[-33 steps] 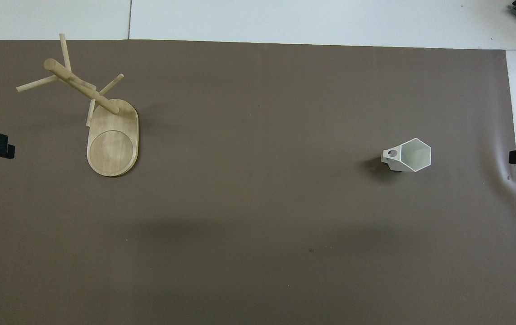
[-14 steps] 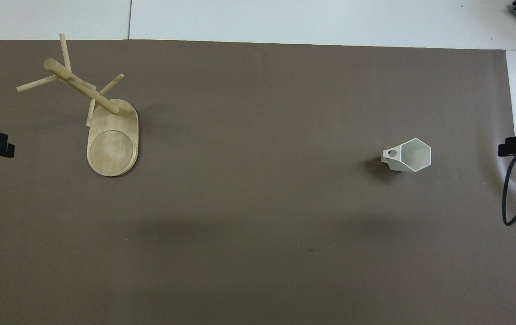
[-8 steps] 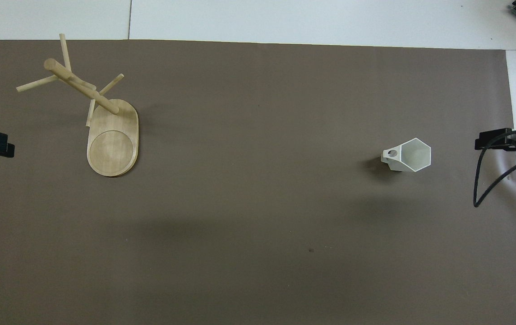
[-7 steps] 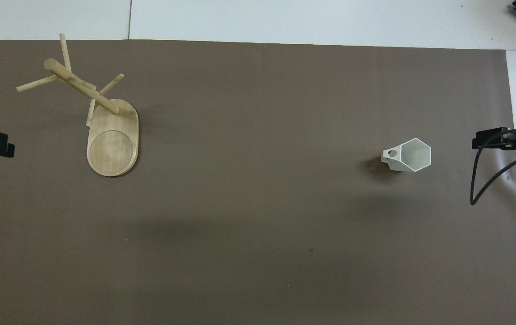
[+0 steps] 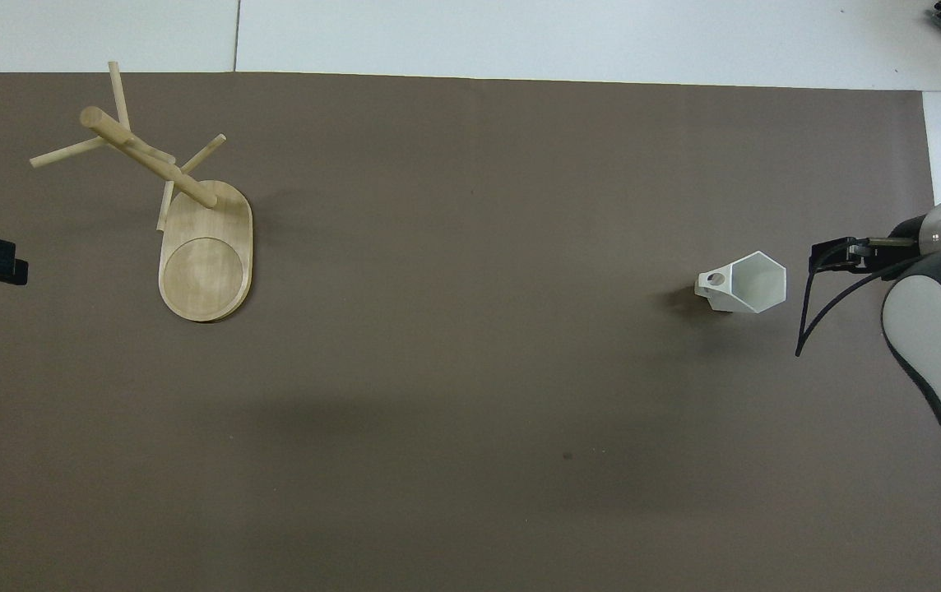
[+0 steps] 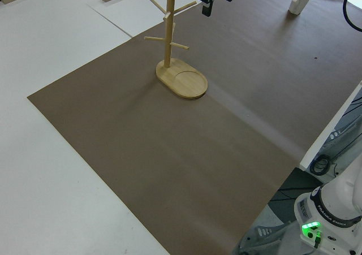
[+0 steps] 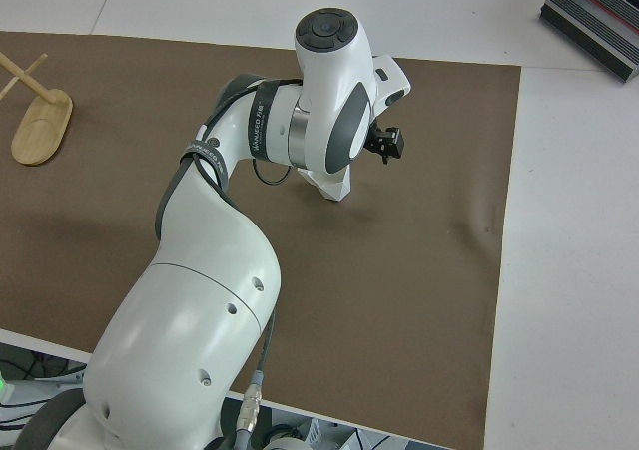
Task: Hang cup on rack
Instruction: 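Reach the right gripper toward the white hexagonal cup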
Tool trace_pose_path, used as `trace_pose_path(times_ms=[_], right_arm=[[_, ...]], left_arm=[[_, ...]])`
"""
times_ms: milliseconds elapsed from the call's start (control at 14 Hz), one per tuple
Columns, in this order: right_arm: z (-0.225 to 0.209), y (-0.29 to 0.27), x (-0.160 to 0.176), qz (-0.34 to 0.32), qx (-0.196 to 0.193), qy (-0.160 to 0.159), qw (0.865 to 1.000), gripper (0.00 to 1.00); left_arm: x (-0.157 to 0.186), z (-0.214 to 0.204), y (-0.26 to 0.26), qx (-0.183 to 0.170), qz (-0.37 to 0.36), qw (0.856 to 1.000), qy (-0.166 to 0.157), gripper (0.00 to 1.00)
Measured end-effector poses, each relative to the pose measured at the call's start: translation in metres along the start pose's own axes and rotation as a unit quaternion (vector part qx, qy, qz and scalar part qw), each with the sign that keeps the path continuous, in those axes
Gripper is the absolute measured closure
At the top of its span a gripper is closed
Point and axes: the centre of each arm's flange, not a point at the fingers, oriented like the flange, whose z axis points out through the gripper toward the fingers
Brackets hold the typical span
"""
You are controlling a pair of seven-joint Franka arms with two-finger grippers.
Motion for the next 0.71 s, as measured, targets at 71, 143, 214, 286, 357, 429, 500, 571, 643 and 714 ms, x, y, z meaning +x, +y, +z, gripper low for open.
trace_pose_path(times_ms=[71, 143, 214, 286, 357, 429, 500, 571, 643, 714], right_arm=[[0.01, -0.001, -0.001, -0.001, 0.0, -0.002, 1.0, 0.0], [0.018, -0.003, -0.002, -0.003, 0.0, -0.004, 1.0, 0.0], [0.024, -0.007, -0.003, -0.006, 0.001, -0.006, 1.0, 0.0], [0.029, -0.01, -0.005, -0.008, 0.001, -0.01, 1.0, 0.0], [0.035, -0.012, -0.006, -0.01, 0.001, -0.014, 1.0, 0.0], [0.04, -0.014, -0.006, -0.011, 0.001, -0.014, 1.0, 0.0], [0.045, -0.015, -0.006, -0.012, 0.001, -0.013, 1.0, 0.0], [0.049, -0.015, -0.006, -0.013, 0.001, -0.011, 1.0, 0.0], [0.053, -0.016, -0.007, -0.014, 0.001, -0.01, 1.0, 0.0], [0.057, -0.017, -0.007, -0.015, 0.001, -0.01, 1.0, 0.0]], left_arm=[[0.0, 0.0, 0.0, 0.0, 0.0, 1.0, 0.0, 0.0], [0.0, 0.0, 0.0, 0.0, 0.0, 1.0, 0.001, 0.0], [0.001, -0.001, 0.0, 0.0, 0.0, 1.0, 0.003, 0.0], [0.001, -0.001, 0.0, 0.0, 0.0, 1.0, 0.004, 0.0], [0.001, -0.001, 0.001, 0.0, 0.001, 1.0, 0.005, 0.0], [0.001, -0.001, 0.001, 0.0, 0.001, 1.0, 0.005, 0.0], [0.001, -0.001, 0.001, 0.0, 0.001, 1.0, 0.005, 0.0], [0.001, -0.001, 0.001, 0.0, 0.001, 1.0, 0.005, 0.0], [0.001, -0.001, 0.001, 0.0, 0.001, 1.0, 0.005, 0.0], [0.001, -0.001, 0.001, 0.0, 0.001, 1.0, 0.006, 0.0]])
